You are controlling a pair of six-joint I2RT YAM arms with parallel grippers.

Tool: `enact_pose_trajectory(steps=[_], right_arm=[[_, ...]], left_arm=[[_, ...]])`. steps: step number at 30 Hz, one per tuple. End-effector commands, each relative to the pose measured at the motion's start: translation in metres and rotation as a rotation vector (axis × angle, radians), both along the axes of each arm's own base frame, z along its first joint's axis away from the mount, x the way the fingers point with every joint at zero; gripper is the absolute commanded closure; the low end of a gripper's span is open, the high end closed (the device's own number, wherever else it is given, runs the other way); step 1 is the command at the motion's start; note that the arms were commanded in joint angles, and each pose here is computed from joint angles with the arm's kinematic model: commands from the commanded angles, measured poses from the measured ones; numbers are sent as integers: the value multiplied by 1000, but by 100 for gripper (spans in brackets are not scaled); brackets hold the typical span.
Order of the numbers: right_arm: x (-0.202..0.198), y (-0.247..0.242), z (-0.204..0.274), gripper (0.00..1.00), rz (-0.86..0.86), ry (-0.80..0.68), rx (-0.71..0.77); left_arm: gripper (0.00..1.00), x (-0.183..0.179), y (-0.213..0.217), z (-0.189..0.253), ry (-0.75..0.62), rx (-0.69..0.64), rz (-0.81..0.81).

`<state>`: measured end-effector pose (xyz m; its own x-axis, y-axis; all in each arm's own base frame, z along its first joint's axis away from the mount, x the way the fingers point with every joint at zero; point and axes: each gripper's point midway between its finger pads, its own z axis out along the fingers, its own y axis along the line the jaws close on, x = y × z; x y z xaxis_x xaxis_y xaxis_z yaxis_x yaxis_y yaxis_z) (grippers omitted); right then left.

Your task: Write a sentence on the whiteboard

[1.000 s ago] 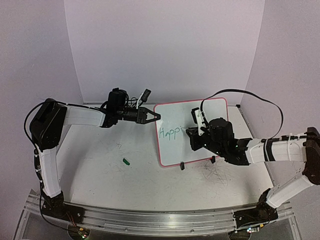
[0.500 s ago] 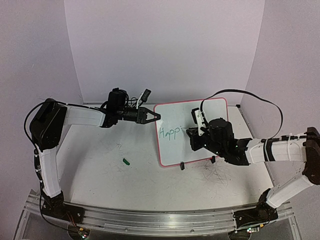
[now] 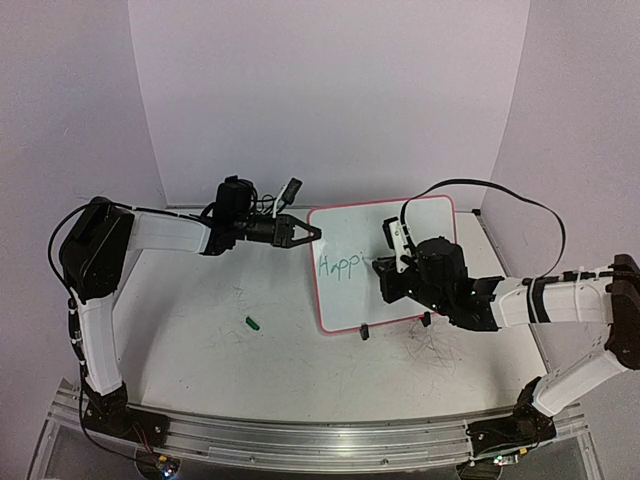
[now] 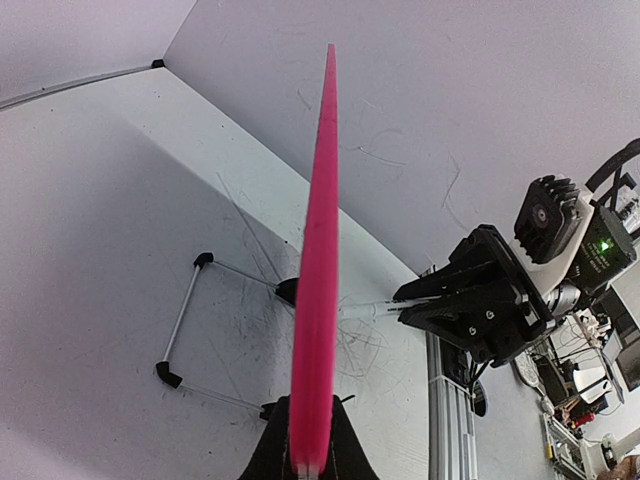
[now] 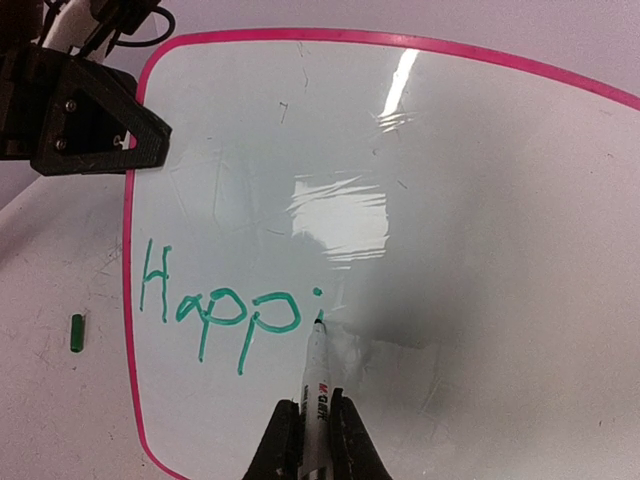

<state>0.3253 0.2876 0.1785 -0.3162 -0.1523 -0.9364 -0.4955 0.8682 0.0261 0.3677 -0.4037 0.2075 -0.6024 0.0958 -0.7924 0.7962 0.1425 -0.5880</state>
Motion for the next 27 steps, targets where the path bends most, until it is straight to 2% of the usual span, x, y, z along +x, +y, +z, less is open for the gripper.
enact_pose_trajectory(steps=[1, 9, 16, 27], right_arm=[[-7, -3, -9, 100, -5, 30, -9], [-8, -2, -8, 100, -7, 29, -7], [-6, -2, 29, 100, -13, -39, 68], [5, -1, 30, 100, -38, -57, 51]], left_arm=[[100, -14, -10, -3, -5, 14, -32], [100, -15, -11, -2, -4, 13, -33], [100, -15, -11, -2, -5, 13, -34], [100, -16, -11, 0, -10, 12, -34]])
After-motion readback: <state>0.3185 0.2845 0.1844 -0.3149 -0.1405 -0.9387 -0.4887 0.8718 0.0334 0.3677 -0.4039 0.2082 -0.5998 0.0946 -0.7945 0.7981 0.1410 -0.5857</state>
